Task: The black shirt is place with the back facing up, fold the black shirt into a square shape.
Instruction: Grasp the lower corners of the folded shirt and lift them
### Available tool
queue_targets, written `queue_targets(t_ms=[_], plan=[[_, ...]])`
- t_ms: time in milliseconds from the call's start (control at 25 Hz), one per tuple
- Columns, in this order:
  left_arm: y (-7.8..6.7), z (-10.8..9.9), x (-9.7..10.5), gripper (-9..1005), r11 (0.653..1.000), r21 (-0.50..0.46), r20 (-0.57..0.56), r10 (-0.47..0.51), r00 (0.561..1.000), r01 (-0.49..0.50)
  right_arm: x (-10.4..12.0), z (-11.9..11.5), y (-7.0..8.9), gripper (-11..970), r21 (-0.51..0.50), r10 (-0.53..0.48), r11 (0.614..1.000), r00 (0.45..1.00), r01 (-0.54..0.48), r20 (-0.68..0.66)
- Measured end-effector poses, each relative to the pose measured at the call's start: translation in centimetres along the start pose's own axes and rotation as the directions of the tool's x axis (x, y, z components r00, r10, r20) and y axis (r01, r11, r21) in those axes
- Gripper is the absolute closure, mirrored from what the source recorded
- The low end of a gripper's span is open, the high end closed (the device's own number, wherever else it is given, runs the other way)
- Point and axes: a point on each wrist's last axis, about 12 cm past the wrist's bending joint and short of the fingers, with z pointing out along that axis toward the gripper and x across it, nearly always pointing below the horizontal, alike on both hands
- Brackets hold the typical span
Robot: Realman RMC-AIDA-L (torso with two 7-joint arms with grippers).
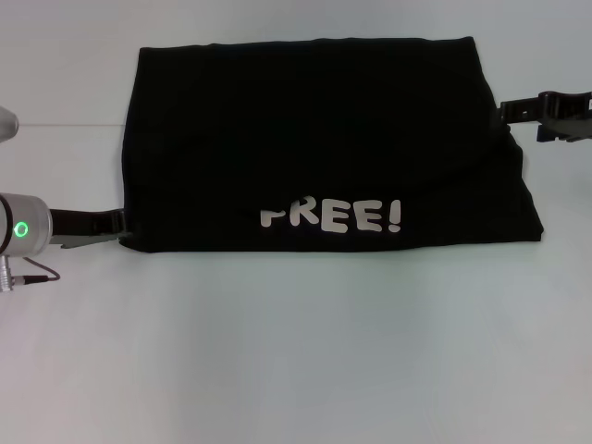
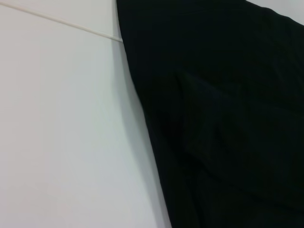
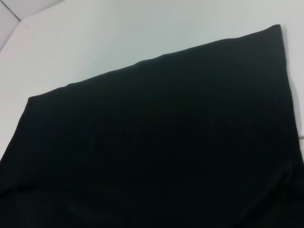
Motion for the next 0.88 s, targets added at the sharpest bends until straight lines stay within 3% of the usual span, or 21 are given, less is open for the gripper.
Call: queue_targets(t_ms=[240, 480, 680, 880], plan=[[-0.4, -0.4, -0.4, 914, 0.999, 0.043, -0.026, -0.011, 1.000, 0.013, 0.5, -0.6, -0.4, 84, -0.011, -0.007, 1.000, 0.998, 0.006, -0.055], [-0.6, -1.5, -1.9, 994, 0.993, 0.102, -0.018, -0.058, 0.998, 0.059, 1.7, -1.6, -1.9, 92, 0.029, -0.010, 0.999, 0.990, 0.014, -0.140], [-0.7, -1.7, -2.5, 994, 0.992, 0.101, -0.007, -0.076, 0.997, 0.077, 2.7, -1.8, -3.2, 98, 0.074, -0.004, 0.997, 0.987, 0.016, -0.158], [-0.9, -1.5, -2.7, 993, 0.992, 0.103, -0.002, -0.076, 0.997, 0.076, 3.2, -1.3, -3.3, 105, 0.080, -0.024, 0.996, 0.987, 0.037, -0.161]])
